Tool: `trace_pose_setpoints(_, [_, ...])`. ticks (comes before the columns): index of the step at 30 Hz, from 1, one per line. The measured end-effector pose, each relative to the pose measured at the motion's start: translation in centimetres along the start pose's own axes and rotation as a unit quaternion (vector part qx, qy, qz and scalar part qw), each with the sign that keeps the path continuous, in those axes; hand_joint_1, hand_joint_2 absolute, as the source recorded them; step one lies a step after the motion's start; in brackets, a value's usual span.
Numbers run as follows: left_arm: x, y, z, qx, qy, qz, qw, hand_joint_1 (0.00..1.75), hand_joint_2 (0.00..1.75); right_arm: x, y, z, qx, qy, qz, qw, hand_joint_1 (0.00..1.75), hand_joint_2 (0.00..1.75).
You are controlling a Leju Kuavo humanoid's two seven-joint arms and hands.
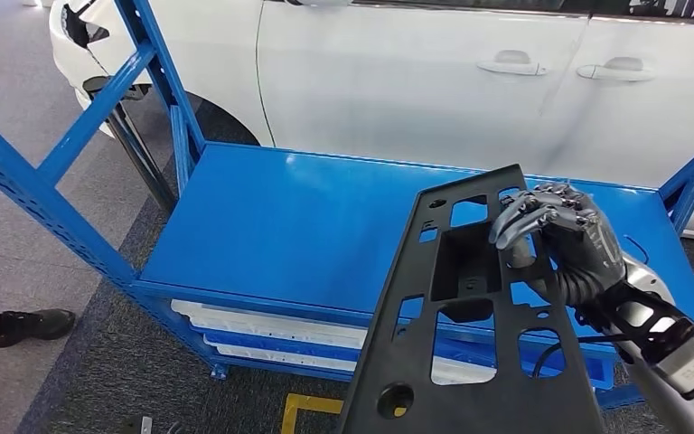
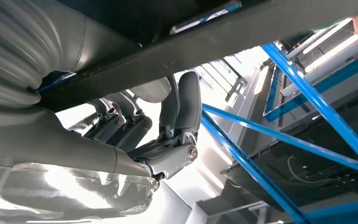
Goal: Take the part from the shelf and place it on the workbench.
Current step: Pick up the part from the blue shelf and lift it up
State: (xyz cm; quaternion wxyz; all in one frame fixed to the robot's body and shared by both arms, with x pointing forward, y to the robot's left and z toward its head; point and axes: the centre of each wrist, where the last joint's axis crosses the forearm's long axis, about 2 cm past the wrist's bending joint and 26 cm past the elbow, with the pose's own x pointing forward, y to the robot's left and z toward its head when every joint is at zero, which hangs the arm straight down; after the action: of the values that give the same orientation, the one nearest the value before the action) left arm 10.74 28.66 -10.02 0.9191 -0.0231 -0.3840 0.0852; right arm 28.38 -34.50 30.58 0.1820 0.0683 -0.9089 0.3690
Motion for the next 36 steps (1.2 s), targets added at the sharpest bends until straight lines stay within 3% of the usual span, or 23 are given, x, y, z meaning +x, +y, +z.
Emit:
trace_pose_setpoints(12, [0.9, -0.7, -0.6, -0.014, -0.011, -0.012, 1.0, 0.0, 1.75, -3.5, -1.5, -7.3, -0.057, 0.027, -0.026, 0.998, 1.75, 1.75])
trace_pose_setpoints(18, [1.3, -1.3, -0.9, -0.029, -0.01, -0.022, 0.999, 0.0, 1.75, -6.7, -2.1, -7.8, -0.042, 0.082, 0.034, 0.995, 1.75, 1.75])
trace_pose_setpoints(24, [2.3, -1.5, -1.4, -0.041, -0.02, -0.029, 0.999, 0.0, 1.75, -9.3, -4.3, -7.9, -0.05, 0.125, 0.081, 0.987, 1.75, 1.75])
trace_pose_setpoints(31, [2.7, -1.7, -1.7, -0.046, -0.024, -0.034, 0.998, 0.0, 1.75, -9.1, -5.4, -10.0, -0.081, 0.104, 0.077, 0.988, 1.75, 1.75])
trace_pose_setpoints(36, [2.3, -1.6, -1.4, -0.042, -0.019, -0.03, 0.998, 0.0, 1.75, -7.3, -5.4, -13.4, -0.115, 0.05, 0.059, 0.99, 1.75, 1.75])
